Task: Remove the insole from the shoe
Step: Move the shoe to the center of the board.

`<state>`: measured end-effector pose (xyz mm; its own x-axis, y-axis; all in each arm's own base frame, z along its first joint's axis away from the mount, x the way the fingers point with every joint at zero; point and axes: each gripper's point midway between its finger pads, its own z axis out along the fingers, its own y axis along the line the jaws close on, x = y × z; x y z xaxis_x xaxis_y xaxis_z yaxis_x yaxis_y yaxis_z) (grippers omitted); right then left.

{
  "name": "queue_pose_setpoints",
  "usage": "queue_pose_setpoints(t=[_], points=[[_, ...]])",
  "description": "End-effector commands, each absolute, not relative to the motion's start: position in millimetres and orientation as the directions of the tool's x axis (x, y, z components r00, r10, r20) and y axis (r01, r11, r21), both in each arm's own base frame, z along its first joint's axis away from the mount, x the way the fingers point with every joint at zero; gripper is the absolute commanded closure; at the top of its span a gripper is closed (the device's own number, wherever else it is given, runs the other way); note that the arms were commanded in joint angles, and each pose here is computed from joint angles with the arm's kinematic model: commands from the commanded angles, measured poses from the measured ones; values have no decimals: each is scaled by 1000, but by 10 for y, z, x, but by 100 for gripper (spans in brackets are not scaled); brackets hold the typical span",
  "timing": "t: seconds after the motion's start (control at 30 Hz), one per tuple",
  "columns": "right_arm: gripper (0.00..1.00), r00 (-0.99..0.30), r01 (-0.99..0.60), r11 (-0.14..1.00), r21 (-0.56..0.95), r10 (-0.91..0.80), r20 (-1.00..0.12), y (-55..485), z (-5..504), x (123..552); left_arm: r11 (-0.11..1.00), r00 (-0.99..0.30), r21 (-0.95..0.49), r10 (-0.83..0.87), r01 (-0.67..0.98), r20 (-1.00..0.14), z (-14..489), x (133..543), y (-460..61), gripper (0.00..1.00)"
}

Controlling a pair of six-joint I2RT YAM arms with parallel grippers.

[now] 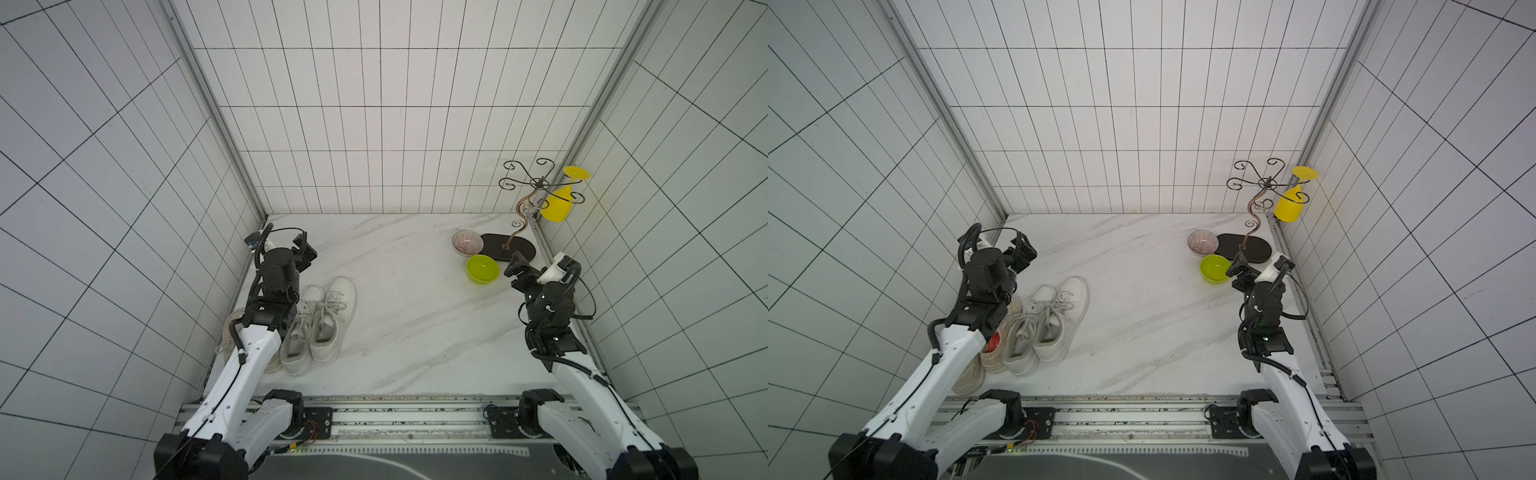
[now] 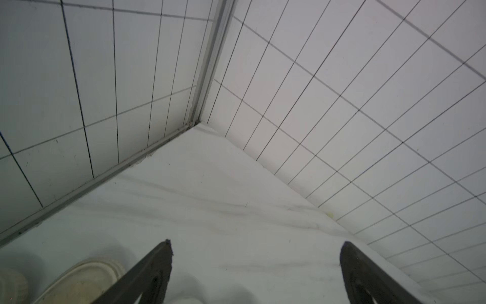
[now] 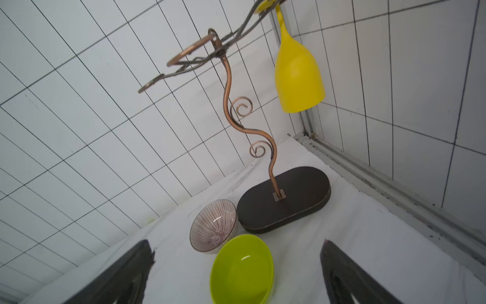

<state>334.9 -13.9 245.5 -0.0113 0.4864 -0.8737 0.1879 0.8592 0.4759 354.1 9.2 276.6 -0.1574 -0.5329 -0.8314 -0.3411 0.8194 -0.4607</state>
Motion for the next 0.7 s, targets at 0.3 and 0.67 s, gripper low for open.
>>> queue_pose_setpoints(t=[0.3, 0.67], points=[[0, -479, 43, 899, 435, 401, -781, 632, 2005, 3096, 939, -657, -129, -317, -319, -684, 2173, 2347, -602, 3], [1, -598, -23, 916, 402, 310, -740, 989, 1721, 2936, 985, -858, -65, -173, -162, -484, 1420, 2003, -1115, 10]])
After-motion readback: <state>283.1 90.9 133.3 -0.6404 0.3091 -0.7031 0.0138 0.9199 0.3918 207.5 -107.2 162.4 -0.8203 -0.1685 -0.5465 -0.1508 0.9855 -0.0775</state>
